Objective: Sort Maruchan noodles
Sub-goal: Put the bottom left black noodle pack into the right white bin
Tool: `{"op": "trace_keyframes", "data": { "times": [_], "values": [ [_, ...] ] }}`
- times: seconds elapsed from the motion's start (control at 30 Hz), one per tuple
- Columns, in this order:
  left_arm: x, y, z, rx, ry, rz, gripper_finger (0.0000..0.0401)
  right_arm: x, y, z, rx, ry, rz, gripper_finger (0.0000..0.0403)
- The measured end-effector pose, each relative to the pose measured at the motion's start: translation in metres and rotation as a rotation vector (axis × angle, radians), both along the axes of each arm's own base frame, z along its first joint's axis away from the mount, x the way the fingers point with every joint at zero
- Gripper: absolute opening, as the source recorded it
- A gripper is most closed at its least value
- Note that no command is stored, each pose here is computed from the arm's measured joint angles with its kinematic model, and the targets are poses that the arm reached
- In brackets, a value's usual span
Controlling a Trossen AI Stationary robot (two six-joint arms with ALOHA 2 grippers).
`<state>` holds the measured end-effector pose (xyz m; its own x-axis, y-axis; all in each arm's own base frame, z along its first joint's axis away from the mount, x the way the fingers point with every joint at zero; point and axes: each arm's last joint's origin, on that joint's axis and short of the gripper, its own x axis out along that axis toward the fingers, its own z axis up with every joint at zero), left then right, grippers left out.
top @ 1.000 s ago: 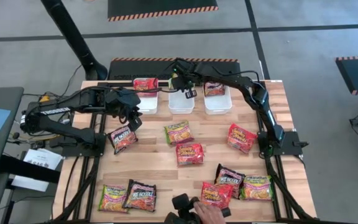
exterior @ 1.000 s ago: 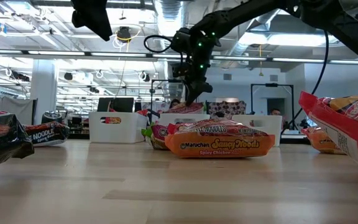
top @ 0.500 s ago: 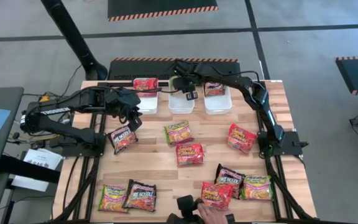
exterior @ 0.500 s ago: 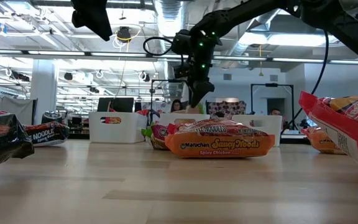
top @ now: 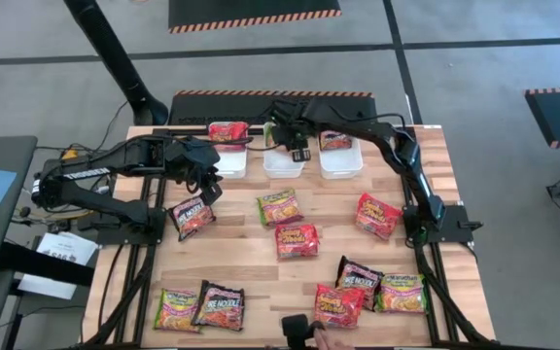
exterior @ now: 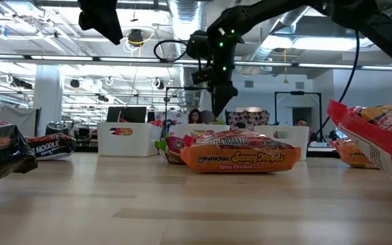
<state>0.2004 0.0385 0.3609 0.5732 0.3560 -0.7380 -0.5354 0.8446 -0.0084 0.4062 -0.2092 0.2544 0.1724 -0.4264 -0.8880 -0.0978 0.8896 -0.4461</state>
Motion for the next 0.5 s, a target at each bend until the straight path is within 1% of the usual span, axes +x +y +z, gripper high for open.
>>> {"op": "trace_keyframes", "data": {
  "times": [0.13,0.3,0.5],
  "values": [
    [0.0,0.0,0.0,0.0,0.0,0.0,0.0116,-0.002,0.017,0.015,-0.017,-0.001,-0.005,0.0175],
    [-0.001,0.0,0.001,-0.009,-0.01,0.011,0.0116,-0.012,0.036,0.035,0.009,-0.018,-0.059,0.0175],
    [-0.015,-0.009,0.008,-0.005,-0.043,0.001,0.0116,-0.032,0.054,0.053,0.088,-0.003,-0.207,0.0175]
  ]
}}
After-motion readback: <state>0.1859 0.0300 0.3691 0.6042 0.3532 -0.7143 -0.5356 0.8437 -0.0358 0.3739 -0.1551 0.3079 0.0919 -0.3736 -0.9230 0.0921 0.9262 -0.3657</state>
